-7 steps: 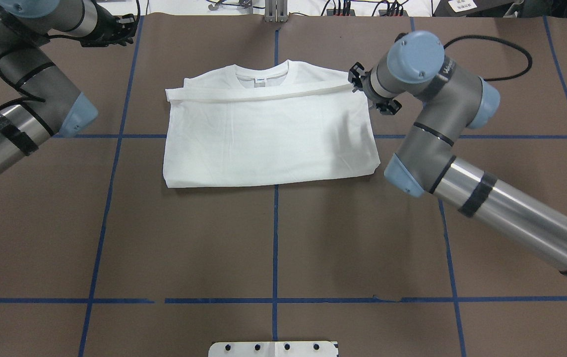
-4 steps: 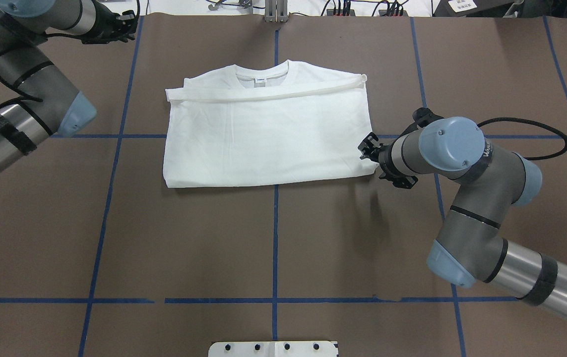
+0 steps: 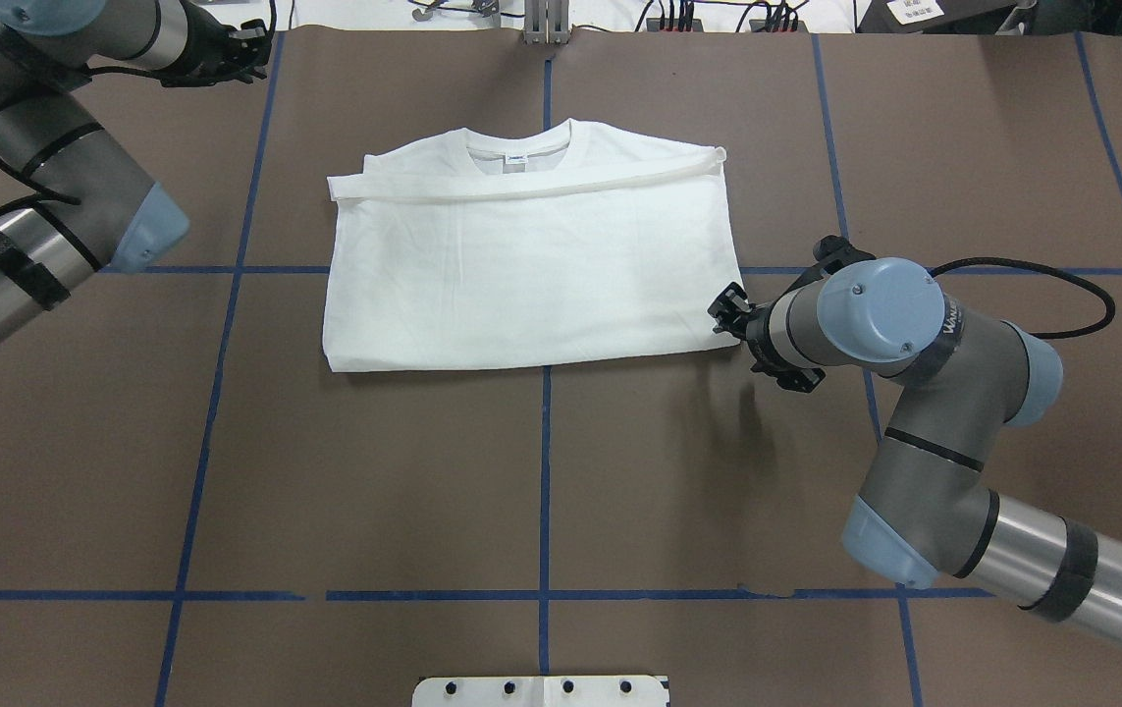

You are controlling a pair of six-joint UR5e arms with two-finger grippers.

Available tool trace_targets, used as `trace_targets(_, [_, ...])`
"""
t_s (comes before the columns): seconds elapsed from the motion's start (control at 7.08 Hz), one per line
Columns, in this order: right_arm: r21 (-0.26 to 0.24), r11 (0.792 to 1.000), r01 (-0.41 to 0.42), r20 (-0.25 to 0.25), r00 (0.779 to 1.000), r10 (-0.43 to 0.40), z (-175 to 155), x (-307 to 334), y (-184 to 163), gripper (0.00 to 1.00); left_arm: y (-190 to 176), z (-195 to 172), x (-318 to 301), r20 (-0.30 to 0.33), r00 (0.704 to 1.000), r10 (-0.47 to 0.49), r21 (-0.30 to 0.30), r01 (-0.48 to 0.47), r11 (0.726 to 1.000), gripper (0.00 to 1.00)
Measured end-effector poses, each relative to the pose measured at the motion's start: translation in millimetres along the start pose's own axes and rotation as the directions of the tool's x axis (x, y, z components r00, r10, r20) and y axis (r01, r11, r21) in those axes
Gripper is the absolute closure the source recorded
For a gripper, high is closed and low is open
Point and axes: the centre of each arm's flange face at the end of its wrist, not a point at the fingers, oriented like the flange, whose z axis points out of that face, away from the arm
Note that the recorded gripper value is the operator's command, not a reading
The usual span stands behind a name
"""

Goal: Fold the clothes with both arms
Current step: 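Withdraw the left arm while the right gripper moves to the folded edge near it, then grasp the folded shirt corner with the right gripper and drag it nearer the robot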

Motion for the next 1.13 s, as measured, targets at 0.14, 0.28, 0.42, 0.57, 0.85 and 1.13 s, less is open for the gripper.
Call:
trace_targets(0.14, [0.015, 1.000, -0.002, -0.002, 1.000, 0.002, 6, -4, -2, 0.42, 1, 1, -1, 0.002, 1.000, 0.001, -0.001, -0.001, 1.000, 0.75])
trace_targets(0.28, [0.023, 1.000, -0.005, -0.003, 1.000, 0.005, 9, -7, -4, 0.99, 1, 1, -2, 0.003, 1.000, 0.001, -0.002, -0.001, 1.000, 0.75])
trace_targets(0.42, [0.030, 1.000, -0.007, -0.007, 1.000, 0.008, 11, -9, -5, 1.00, 2, 1, -2, 0.004, 1.000, 0.002, -0.003, -0.002, 1.000, 0.75])
trace_targets(0.57, [0.036, 0.999, -0.008, -0.013, 1.000, 0.008, 9, -11, -6, 1.00, 2, 1, -3, 0.004, 1.000, 0.002, -0.003, -0.002, 1.000, 0.75])
trace_targets(0.85, [0.038, 0.999, -0.005, -0.010, 1.000, 0.005, -2, -16, -11, 1.00, 2, 2, -3, 0.006, 1.000, 0.002, -0.004, -0.002, 1.000, 0.75])
trace_targets(1.13, [0.038, 0.999, 0.012, -0.023, 1.000, -0.012, -38, -19, -3, 1.00, 3, 3, -2, 0.006, 1.000, 0.002, -0.007, -0.002, 1.000, 0.75])
